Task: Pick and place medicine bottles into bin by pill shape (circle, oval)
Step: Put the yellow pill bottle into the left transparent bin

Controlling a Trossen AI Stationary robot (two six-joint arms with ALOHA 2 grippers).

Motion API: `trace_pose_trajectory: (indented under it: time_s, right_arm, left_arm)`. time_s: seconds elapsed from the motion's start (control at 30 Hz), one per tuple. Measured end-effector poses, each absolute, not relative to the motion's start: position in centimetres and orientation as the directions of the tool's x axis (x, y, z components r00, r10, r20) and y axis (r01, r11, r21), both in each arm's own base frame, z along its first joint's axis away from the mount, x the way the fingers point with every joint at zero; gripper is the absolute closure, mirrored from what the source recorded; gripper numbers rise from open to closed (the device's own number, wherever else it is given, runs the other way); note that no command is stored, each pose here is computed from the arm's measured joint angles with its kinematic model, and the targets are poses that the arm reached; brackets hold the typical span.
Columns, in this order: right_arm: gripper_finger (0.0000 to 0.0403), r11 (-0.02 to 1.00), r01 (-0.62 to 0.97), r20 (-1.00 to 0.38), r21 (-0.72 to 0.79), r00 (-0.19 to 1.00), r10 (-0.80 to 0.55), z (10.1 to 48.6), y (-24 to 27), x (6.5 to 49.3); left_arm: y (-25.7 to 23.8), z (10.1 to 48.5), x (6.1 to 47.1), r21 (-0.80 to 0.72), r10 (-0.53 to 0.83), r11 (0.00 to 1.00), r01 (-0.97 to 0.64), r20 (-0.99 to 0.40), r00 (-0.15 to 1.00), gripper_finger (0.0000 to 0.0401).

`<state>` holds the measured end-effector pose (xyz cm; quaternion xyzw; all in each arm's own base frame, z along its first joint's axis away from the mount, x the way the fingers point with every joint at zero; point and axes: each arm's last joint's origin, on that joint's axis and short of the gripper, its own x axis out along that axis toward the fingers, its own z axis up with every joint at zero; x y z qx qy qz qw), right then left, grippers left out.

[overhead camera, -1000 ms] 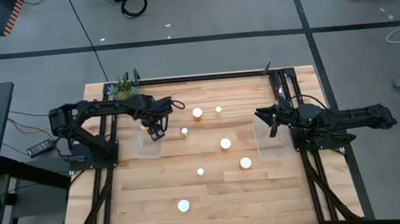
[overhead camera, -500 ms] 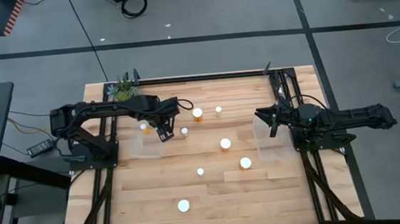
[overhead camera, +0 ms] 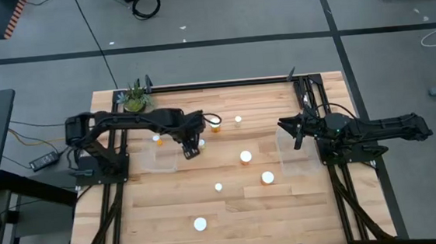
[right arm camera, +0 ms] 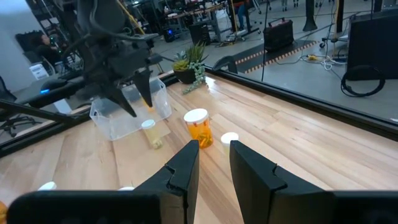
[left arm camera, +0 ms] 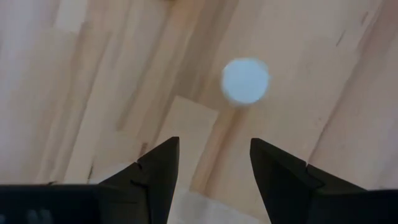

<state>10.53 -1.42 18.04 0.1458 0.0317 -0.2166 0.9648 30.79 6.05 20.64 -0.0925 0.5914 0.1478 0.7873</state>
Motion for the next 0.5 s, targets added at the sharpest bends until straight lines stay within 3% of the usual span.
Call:
trace_pose_trajectory:
  time_s: [0.5]
  right_arm:
    - [0.0306, 0.864, 0.427, -0.125, 0.267, 0.904, -0.408, 18.0, -1.4, 10.5]
  left_arm:
    - [6.0, 19.4, 34.7, 0.082, 0.104, 0.986, -0.143, -0.983, 0.152, 0.0169]
